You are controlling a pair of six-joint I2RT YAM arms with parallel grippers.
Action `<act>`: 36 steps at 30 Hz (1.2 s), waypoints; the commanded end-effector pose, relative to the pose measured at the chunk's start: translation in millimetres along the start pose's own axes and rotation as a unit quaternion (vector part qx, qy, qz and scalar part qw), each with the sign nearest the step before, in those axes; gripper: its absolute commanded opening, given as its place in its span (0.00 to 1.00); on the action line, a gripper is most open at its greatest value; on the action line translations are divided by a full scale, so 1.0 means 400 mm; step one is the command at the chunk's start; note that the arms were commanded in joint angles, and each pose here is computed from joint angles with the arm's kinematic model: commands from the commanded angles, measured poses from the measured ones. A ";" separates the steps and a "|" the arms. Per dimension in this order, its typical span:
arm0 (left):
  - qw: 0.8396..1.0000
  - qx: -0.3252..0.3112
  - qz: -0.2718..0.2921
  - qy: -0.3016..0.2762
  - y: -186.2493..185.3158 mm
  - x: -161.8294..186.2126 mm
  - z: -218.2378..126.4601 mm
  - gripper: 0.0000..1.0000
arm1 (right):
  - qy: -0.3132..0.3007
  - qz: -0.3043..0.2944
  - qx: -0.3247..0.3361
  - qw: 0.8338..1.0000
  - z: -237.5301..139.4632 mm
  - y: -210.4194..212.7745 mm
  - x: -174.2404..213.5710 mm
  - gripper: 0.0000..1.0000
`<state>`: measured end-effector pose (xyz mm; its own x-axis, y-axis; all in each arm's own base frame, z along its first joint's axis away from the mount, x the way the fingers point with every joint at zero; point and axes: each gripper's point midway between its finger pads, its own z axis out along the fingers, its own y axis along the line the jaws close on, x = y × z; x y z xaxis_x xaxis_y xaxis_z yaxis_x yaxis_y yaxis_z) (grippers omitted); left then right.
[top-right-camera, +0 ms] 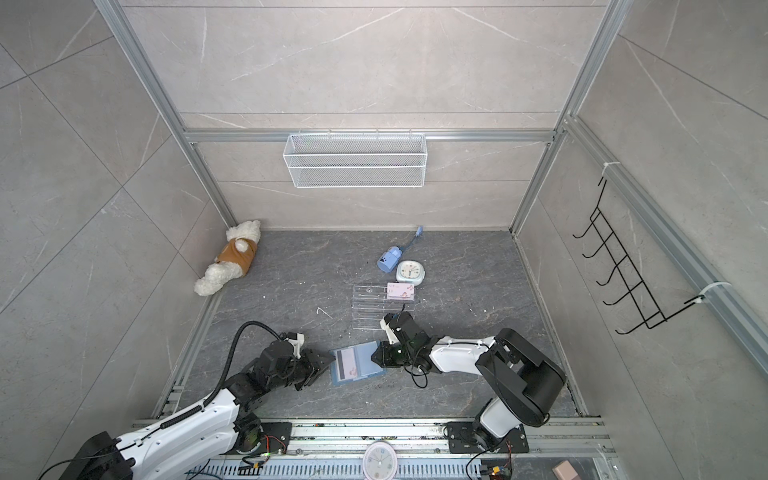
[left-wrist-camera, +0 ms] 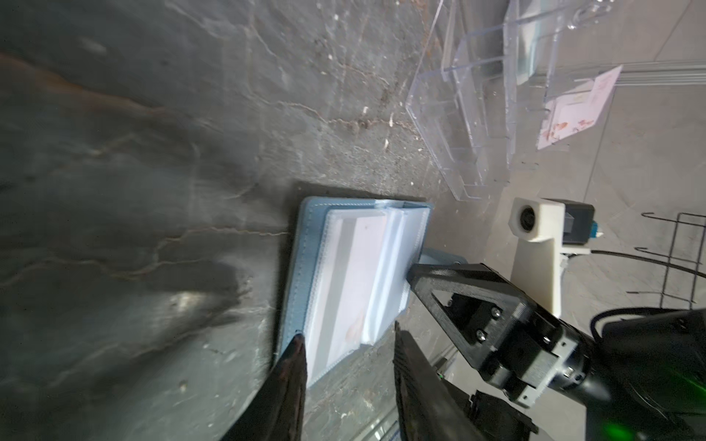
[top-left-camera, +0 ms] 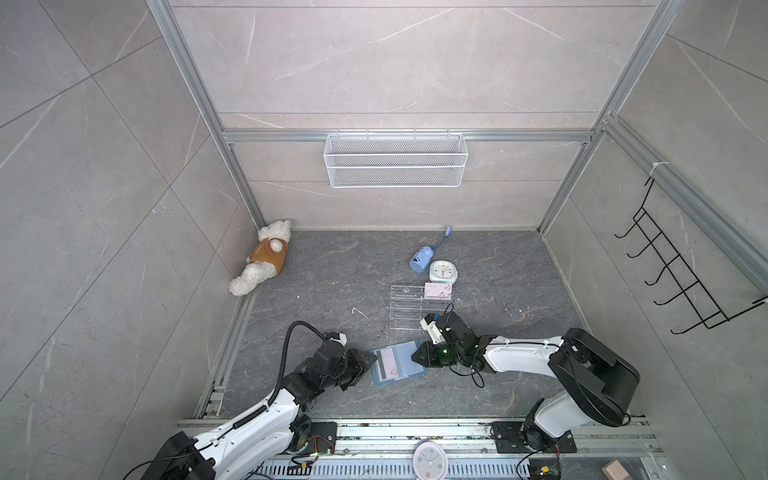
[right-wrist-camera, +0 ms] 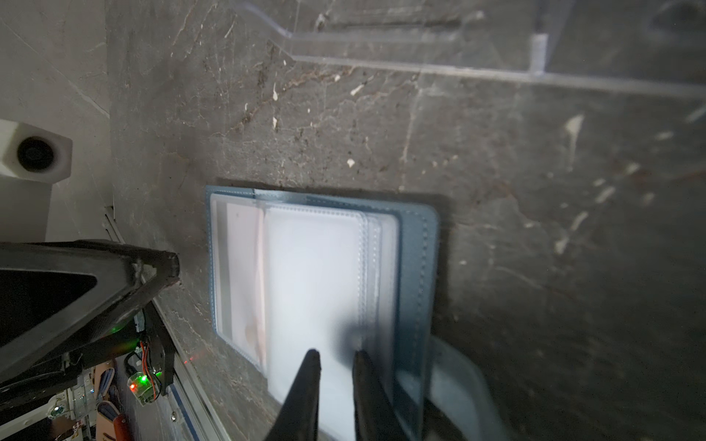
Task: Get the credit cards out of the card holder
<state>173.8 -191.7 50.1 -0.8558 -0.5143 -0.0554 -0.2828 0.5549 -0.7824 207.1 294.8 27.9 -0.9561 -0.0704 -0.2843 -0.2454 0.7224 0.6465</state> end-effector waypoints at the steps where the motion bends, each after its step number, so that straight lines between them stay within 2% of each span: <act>1: 1.000 -0.024 -0.005 -0.002 0.021 -0.002 0.002 0.41 | 0.025 0.019 0.033 0.999 0.009 -0.050 0.044 0.21; 11: 1.000 -0.023 -0.011 0.014 0.033 0.007 0.030 0.42 | 0.027 0.019 0.033 0.999 0.006 -0.048 0.047 0.21; 20: 1.000 0.015 0.001 0.020 -0.002 0.006 0.049 0.39 | 0.028 0.017 0.032 0.999 0.005 -0.046 0.048 0.20; 25: 0.999 0.053 0.003 0.007 -0.038 -0.005 0.046 0.34 | 0.029 0.016 0.032 0.999 0.006 -0.044 0.048 0.20; 30: 0.996 0.085 0.014 -0.003 -0.079 -0.014 0.032 0.25 | 0.030 0.015 0.034 0.999 0.006 -0.047 0.052 0.20; 36: 0.995 0.093 0.018 -0.010 -0.093 -0.019 0.025 0.21 | 0.032 0.016 0.036 0.999 0.007 -0.051 0.056 0.20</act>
<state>190.0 -210.0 59.7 -0.8569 -0.5097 -0.0769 -0.2063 0.4758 -0.8550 206.6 294.9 27.8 -0.9562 -0.0716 -0.2837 -0.2459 0.7224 0.6462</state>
